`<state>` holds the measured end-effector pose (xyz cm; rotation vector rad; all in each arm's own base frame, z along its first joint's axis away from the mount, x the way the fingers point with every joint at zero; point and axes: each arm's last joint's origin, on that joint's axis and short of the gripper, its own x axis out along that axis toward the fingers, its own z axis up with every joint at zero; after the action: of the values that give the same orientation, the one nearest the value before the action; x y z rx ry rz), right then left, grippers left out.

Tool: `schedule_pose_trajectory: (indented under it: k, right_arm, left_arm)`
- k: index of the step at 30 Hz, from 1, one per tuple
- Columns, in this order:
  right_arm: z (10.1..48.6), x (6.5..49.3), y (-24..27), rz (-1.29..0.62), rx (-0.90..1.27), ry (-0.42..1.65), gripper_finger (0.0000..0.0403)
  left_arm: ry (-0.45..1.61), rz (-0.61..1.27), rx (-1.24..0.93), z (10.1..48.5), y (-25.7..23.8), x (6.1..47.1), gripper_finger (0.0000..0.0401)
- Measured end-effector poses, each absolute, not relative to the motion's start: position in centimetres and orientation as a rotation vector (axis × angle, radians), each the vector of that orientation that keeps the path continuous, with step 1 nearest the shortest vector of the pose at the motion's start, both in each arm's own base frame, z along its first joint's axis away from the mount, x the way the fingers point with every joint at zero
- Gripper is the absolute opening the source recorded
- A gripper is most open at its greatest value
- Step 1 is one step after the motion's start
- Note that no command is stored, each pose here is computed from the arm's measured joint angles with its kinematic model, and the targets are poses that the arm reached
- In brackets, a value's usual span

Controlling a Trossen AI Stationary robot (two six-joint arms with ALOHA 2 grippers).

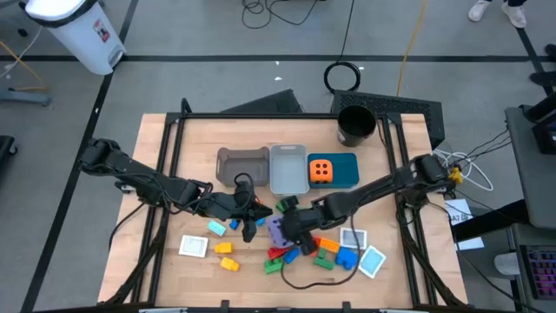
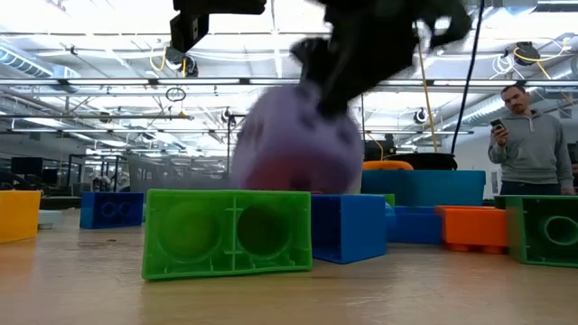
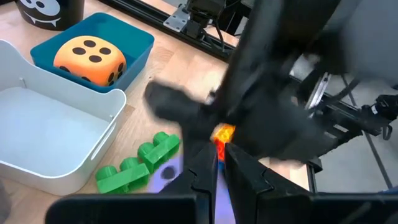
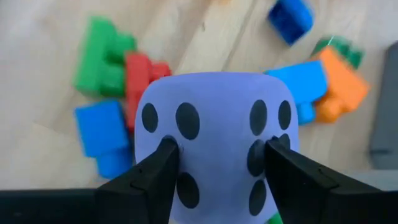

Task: Pick & Place Toys
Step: Put the purple die into the blue bin

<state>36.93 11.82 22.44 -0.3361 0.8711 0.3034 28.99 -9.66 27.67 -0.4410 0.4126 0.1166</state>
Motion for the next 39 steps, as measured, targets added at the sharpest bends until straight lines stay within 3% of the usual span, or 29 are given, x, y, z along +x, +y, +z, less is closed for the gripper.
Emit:
schedule_pose_trajectory:
  k: [12, 24, 34, 39]
  right_arm:
    - [29.5, 31.9, 10.3, 0.109, -0.351, 0.831, 0.0168]
    - [32.4, 25.3, 6.2, -0.364, -0.428, 0.987, 0.0163]
    - [27.7, 20.6, 0.8, -0.597, -0.361, 0.998, 0.0161]
    - [24.0, 19.1, -0.7, -0.553, -0.360, 1.010, 0.0161]
  left_arm:
    - [0.400, 0.107, -0.415, 27.8, -9.7, 29.1, 0.0035]
    - [0.391, 0.098, -0.389, 27.9, -9.7, 29.1, 0.0035]
    - [0.383, 0.091, -0.369, 28.0, -9.7, 29.1, 0.0035]
    - [0.383, 0.091, -0.369, 28.0, -9.7, 29.1, 0.0035]
